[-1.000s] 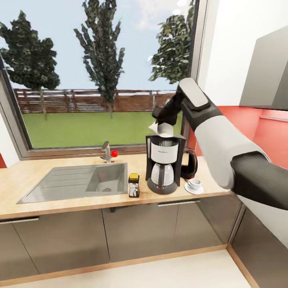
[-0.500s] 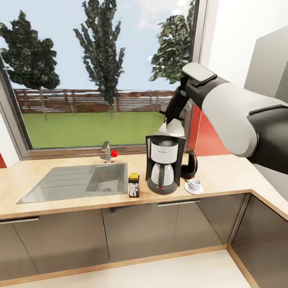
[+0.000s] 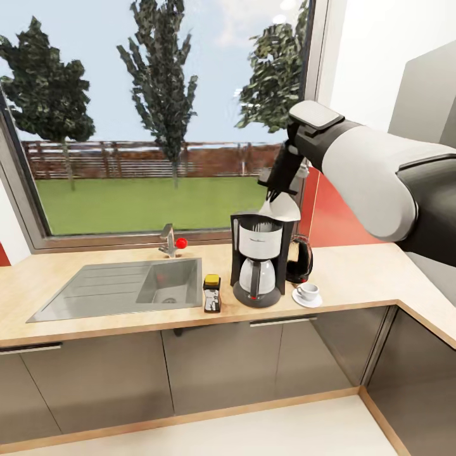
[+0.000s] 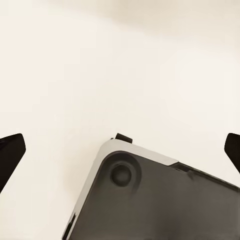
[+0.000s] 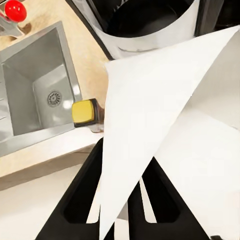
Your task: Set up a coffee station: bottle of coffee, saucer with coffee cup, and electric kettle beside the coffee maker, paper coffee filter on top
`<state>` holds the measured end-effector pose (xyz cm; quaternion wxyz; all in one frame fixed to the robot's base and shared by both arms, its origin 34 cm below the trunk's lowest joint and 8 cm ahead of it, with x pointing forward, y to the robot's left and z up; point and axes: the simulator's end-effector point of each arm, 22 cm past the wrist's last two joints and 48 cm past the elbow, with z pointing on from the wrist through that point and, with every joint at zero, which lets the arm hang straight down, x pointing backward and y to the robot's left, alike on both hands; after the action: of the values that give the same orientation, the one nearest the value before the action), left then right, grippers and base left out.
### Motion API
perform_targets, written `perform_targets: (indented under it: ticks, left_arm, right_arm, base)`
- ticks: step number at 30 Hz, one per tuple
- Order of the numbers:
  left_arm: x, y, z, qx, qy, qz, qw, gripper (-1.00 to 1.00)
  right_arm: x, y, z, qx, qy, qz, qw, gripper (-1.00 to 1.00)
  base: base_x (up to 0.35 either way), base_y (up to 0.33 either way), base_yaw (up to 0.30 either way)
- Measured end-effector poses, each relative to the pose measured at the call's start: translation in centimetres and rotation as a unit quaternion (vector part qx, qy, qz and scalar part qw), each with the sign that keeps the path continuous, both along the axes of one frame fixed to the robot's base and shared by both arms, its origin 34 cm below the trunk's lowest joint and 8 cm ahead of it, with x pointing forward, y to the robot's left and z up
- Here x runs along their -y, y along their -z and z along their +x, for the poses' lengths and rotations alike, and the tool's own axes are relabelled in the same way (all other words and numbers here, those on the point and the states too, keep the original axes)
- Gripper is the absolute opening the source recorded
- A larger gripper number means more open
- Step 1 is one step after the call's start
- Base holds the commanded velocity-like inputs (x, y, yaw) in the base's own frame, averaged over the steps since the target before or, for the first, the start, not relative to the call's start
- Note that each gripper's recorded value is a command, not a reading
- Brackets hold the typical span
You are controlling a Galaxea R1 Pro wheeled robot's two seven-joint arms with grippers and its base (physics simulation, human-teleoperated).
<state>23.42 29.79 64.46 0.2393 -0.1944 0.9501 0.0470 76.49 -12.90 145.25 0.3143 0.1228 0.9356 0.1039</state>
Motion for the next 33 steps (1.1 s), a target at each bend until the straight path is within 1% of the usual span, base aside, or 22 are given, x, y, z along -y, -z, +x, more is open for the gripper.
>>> perform_targets:
  ticks: [4,8,9,10,12,16,21,30,33]
  left_arm:
    - [0.1,0.0,0.0,0.0,0.001,-0.001,1.0,1.0]
    - [0.1,0.0,0.0,0.0,0.002,-0.001,1.0,1.0]
    - [0.1,0.0,0.0,0.0,0.002,-0.001,1.0,1.0]
    - [0.1,0.0,0.0,0.0,0.002,-0.001,1.0,1.0]
    - [0.1,0.0,0.0,0.0,0.002,-0.001,1.0,1.0]
    - [0.1,0.0,0.0,0.0,0.002,-0.001,1.0,1.0]
    - [0.1,0.0,0.0,0.0,0.002,-0.001,1.0,1.0]
    - [0.1,0.0,0.0,0.0,0.002,-0.001,1.0,1.0]
    - [0.1,0.0,0.0,0.0,0.001,-0.001,1.0,1.0]
  right_arm:
    - [0.4,0.2,-0.1,-0.003,0.006,-0.008,0.9999,-1.0]
    - [2.2,0.3,0.0,-0.002,0.024,-0.044,0.9987,-1.0]
    - [2.9,0.2,0.1,0.0,0.031,-0.059,0.9978,-1.0]
    - [3.2,0.2,0.2,0.001,0.033,-0.065,0.9973,-1.0]
    - [4.2,0.1,0.3,0.006,0.041,-0.086,0.9954,-1.0]
    - [5.0,0.0,0.5,0.01,0.049,-0.105,0.9932,-1.0]
    - [5.5,-0.2,0.6,0.014,0.052,-0.117,0.9917,-1.0]
    - [5.5,0.1,0.6,0.013,0.052,-0.118,0.9915,-1.0]
    - [5.5,0.2,0.6,0.012,0.052,-0.117,0.9917,-1.0]
  base:
    - [0.0,0.0,0.0]
    - [0.0,0.0,0.0]
    - [0.0,0.0,0.0]
    - [0.0,0.0,0.0]
    - [0.0,0.0,0.0]
    - [0.0,0.0,0.0]
    - [0.0,0.0,0.0]
    - [0.001,0.003,0.0]
    - [0.089,0.135,0.0]
